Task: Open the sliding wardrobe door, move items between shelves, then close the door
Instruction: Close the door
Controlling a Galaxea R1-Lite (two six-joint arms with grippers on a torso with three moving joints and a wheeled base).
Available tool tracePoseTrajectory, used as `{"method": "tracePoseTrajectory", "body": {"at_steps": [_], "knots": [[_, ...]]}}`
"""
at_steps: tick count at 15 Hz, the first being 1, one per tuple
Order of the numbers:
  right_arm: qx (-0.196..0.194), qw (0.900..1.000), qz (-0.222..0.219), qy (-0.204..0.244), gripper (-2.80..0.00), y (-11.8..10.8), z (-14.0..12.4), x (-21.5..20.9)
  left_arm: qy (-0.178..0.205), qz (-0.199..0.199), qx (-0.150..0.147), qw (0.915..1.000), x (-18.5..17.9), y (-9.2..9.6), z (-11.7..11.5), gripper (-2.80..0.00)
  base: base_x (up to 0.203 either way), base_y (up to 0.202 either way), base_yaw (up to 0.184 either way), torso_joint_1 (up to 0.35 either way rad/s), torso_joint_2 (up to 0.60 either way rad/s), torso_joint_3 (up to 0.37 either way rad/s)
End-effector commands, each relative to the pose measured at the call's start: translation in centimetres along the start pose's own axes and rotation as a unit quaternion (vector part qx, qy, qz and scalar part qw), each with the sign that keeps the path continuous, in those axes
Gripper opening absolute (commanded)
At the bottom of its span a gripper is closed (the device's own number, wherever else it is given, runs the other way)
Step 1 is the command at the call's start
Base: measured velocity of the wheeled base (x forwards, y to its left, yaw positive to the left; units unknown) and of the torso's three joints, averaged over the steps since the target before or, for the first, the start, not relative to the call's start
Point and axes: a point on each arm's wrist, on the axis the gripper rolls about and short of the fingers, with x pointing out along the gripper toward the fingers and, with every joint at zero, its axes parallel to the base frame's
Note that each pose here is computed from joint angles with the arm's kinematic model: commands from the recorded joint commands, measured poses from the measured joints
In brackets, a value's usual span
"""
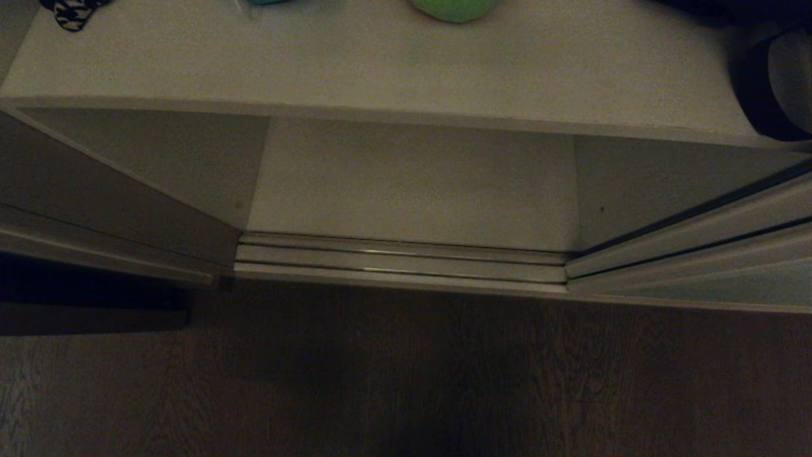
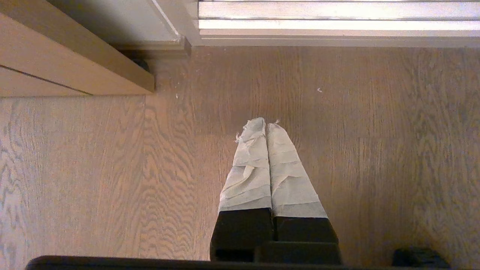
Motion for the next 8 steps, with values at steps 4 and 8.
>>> {"method": "tracePoseTrajectory", "body": {"at_steps": [4, 8], "knots": [[0.0, 1.0, 0.0, 0.001, -2.8, 0.0, 0.01, 0.02, 0.002, 0.0, 0.0, 1.0, 0.03, 0.0, 0.01, -2.8, 0.0, 0.0, 0.0, 0.0, 0.0, 0.0], [-0.001, 1.0, 0.001, 0.0, -2.8, 0.0, 0.01, 0.01, 0.002, 0.0, 0.0, 1.0, 0.03, 0.0, 0.01, -2.8, 0.0, 0.0, 0.0, 0.0, 0.0, 0.0]]}}
